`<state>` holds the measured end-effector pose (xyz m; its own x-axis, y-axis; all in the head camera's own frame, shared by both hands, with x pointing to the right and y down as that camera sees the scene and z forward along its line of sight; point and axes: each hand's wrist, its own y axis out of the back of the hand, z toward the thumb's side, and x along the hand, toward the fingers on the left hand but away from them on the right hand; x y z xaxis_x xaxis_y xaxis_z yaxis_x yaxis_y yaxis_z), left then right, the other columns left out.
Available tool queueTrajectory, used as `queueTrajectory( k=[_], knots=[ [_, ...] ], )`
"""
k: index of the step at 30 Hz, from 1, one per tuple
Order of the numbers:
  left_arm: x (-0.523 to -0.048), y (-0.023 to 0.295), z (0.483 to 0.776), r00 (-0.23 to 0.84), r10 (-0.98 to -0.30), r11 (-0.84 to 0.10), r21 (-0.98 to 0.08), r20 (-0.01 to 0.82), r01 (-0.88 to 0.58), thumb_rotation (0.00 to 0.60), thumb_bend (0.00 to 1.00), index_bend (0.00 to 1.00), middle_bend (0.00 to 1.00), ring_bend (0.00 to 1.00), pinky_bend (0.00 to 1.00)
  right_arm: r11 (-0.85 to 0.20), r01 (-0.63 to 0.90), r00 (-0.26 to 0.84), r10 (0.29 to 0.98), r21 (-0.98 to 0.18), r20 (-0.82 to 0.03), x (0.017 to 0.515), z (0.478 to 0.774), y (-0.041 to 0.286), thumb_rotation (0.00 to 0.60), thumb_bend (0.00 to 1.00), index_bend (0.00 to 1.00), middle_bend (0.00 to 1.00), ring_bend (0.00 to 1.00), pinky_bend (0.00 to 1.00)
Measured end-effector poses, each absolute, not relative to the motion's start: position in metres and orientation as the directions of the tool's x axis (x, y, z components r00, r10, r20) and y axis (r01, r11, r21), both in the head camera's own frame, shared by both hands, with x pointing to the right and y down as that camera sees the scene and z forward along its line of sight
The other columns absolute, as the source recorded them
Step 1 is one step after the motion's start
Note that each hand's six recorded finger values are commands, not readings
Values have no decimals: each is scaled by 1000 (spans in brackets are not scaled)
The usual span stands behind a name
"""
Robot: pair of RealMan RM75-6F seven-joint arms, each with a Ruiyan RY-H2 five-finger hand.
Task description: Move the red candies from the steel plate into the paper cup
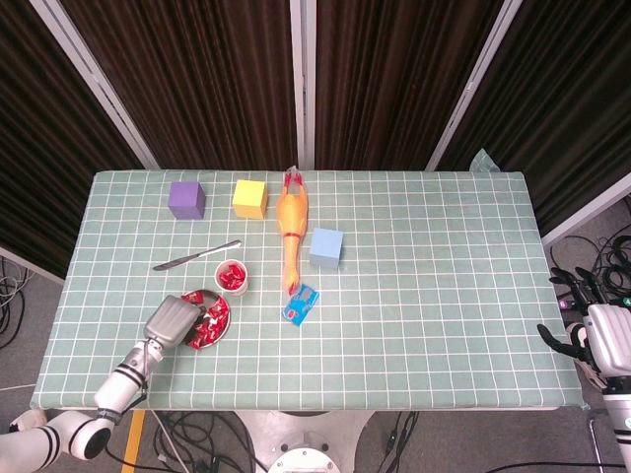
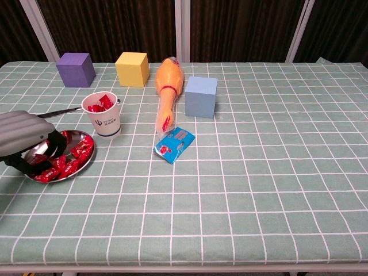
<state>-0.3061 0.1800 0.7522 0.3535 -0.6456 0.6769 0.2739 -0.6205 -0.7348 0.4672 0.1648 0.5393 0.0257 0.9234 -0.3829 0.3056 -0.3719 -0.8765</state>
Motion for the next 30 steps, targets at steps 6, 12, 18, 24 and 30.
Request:
queueTrajectory(
  k=[6, 12, 18, 24, 30],
  knots=[
    [-307, 174, 743, 356, -662, -624, -748, 659, 225, 600, 512, 674, 708, 915, 1000, -372, 306, 28, 924, -876, -383, 466, 539, 164, 600, 195, 123, 237, 70, 427],
    [-303, 159, 721, 374, -688, -611, -774, 622, 164, 600, 512, 673, 710, 915, 1000, -374, 306, 30, 923, -875, -383, 466, 540, 164, 600, 195, 123, 237, 71, 427],
    [-282, 127, 690, 423, -720, -557, -822, 550, 119, 600, 512, 674, 710, 915, 1000, -371, 309, 29, 924, -875, -382, 467, 540, 164, 600, 195, 123, 237, 70, 427],
    [-254, 90, 672, 457, -740, -507, -855, 494, 104, 600, 509, 672, 707, 915, 1000, -371, 311, 23, 923, -875, -384, 470, 541, 165, 600, 195, 123, 237, 70, 427],
    [-238, 71, 681, 447, -739, -485, -859, 504, 166, 600, 508, 648, 679, 913, 1000, -371, 313, 18, 923, -875, -385, 472, 542, 164, 600, 195, 122, 237, 70, 427]
  ],
)
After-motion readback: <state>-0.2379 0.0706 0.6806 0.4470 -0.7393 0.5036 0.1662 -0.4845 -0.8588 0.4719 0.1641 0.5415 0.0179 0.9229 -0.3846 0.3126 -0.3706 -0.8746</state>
